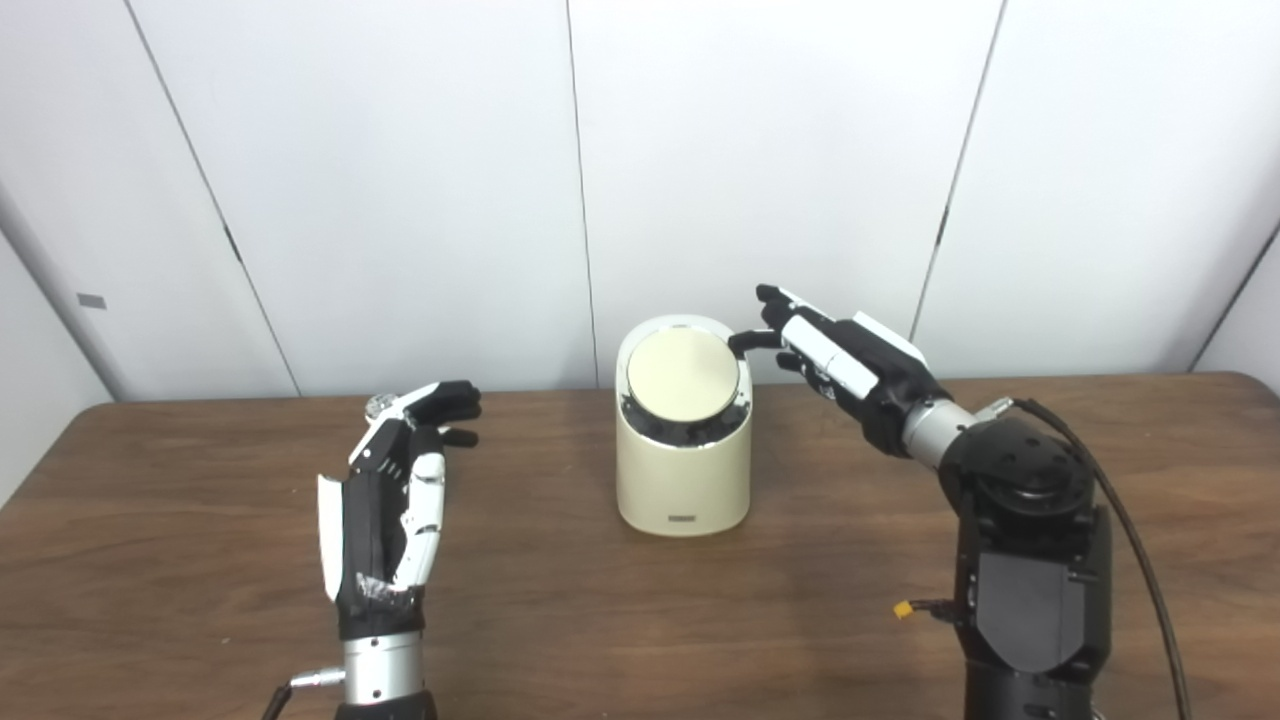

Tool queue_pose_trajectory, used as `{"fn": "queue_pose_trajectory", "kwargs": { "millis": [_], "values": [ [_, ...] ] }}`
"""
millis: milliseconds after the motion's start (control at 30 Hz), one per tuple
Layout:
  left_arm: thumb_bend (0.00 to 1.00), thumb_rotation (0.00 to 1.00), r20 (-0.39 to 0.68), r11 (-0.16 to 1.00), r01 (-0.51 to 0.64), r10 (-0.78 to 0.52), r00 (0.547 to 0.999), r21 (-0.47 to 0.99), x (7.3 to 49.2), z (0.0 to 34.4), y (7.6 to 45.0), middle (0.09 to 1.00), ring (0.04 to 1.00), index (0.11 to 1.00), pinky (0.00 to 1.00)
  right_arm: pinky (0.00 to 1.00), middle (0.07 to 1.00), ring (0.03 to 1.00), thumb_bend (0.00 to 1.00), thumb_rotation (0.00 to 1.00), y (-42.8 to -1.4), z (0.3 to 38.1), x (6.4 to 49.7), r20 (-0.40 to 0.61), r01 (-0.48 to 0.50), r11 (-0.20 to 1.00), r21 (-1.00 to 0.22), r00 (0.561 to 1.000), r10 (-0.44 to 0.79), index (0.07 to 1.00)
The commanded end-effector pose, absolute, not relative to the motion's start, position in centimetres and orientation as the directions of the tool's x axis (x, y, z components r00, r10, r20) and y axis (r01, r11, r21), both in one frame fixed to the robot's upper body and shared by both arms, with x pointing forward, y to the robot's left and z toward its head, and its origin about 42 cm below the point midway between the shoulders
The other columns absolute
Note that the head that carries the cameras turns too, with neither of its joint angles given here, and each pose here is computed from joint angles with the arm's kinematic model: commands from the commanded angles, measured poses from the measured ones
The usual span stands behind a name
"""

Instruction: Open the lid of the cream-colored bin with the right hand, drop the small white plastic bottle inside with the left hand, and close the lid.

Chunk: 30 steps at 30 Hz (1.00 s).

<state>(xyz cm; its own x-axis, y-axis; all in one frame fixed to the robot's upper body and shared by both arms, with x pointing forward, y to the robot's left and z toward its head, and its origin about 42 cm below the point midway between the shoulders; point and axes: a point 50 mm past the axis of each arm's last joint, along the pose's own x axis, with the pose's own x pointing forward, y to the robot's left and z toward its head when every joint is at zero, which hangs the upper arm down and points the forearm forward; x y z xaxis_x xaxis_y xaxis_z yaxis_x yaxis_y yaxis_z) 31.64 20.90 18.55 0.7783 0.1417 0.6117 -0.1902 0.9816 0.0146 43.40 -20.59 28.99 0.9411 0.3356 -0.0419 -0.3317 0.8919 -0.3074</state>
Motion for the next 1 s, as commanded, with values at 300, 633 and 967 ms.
{"fn": "queue_pose_trajectory", "kwargs": {
  "millis": [300, 633, 967],
  "values": [
    [0.21, 0.73, 0.675, 0.983, -0.182, 0.127, 0.727, 0.010, 32.2, 20.4, 20.4, 0.687, 0.670, 0.680, 0.57, 0.78, 0.920, 0.884, 0.90, 0.47, -17.7, 32.5, 42.4, 0.159, -0.026, 0.831, -0.556, 0.978, 0.137, 0.932],
    [0.22, 0.74, 0.675, 0.984, -0.179, 0.127, 0.727, 0.008, 32.2, 20.4, 20.4, 0.689, 0.672, 0.683, 0.58, 0.83, 0.972, 0.935, 0.92, 0.51, -17.7, 32.7, 42.4, 0.293, 0.057, 0.858, -0.510, 0.950, 0.111, 0.995],
    [0.22, 0.74, 0.677, 0.983, -0.184, 0.129, 0.725, 0.009, 32.2, 20.5, 20.3, 0.682, 0.665, 0.678, 0.57, 0.92, 1.000, 0.991, 0.96, 0.55, -17.7, 32.5, 42.5, 0.315, 0.060, 0.837, -0.545, 0.939, 0.137, 1.000]
  ]
}}
